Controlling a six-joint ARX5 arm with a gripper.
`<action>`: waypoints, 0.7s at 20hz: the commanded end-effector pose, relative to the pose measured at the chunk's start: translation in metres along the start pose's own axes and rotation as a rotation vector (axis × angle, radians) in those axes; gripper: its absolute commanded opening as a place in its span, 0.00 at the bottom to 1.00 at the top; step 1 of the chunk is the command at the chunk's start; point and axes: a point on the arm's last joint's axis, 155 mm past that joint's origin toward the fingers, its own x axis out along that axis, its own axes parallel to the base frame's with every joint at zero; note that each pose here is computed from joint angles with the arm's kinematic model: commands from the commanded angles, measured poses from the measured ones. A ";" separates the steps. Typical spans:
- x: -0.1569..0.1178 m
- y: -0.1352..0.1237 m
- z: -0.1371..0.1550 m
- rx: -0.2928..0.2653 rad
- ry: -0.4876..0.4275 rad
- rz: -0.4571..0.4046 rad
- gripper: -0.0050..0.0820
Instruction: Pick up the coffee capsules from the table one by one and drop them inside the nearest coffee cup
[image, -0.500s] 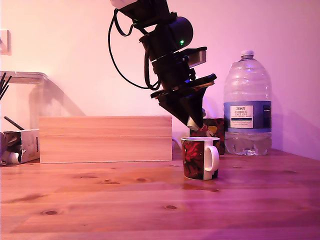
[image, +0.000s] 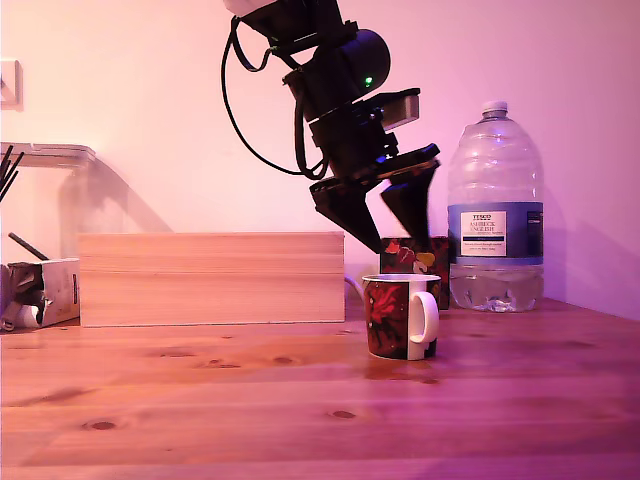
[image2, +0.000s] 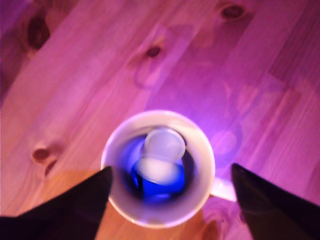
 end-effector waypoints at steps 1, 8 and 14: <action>0.018 -0.001 -0.007 0.006 0.018 -0.009 0.93; 0.011 0.004 0.015 0.017 -0.068 0.003 0.17; -0.018 -0.001 0.056 0.049 -0.224 -0.014 0.06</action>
